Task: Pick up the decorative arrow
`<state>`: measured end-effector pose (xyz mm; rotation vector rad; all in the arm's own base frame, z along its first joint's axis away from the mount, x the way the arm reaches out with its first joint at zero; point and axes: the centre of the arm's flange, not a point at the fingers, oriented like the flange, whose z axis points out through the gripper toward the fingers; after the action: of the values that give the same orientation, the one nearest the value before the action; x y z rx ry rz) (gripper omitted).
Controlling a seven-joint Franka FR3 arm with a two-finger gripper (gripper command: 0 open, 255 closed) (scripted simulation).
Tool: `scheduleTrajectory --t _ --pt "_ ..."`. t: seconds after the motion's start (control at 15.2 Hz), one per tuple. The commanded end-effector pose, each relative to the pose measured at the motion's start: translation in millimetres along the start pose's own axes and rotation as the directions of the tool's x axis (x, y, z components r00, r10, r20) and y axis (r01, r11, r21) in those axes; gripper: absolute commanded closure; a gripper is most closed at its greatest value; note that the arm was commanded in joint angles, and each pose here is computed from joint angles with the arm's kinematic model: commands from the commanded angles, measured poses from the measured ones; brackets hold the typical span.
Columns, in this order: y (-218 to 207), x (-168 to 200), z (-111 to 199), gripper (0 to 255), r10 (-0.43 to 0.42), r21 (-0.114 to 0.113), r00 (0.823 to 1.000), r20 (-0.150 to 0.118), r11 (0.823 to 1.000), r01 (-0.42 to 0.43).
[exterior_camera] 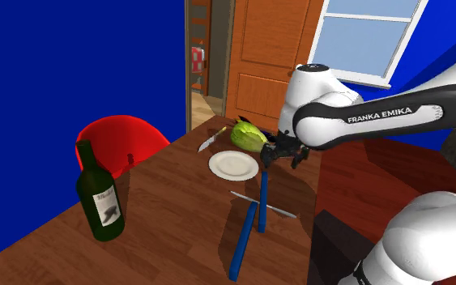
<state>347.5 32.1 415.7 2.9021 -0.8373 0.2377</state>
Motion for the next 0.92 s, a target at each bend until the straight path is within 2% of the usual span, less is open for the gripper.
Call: scheduleTrajectory --t 0.0,0.2,0.4,0.86 --pt "-11.6 -0.8 24.7 0 0.077 -0.013 0.997 -0.011 0.997 -0.077" --pt "-27.2 -0.1 62.7 0 0.183 -0.036 0.983 -0.027 0.982 -0.184" --pt "-41.7 2.7 101.0 0 0.286 -0.057 0.957 -0.046 0.956 -0.289" --pt "-44.1 -4.0 137.2 0 0.286 -0.057 0.957 -0.046 0.956 -0.289"
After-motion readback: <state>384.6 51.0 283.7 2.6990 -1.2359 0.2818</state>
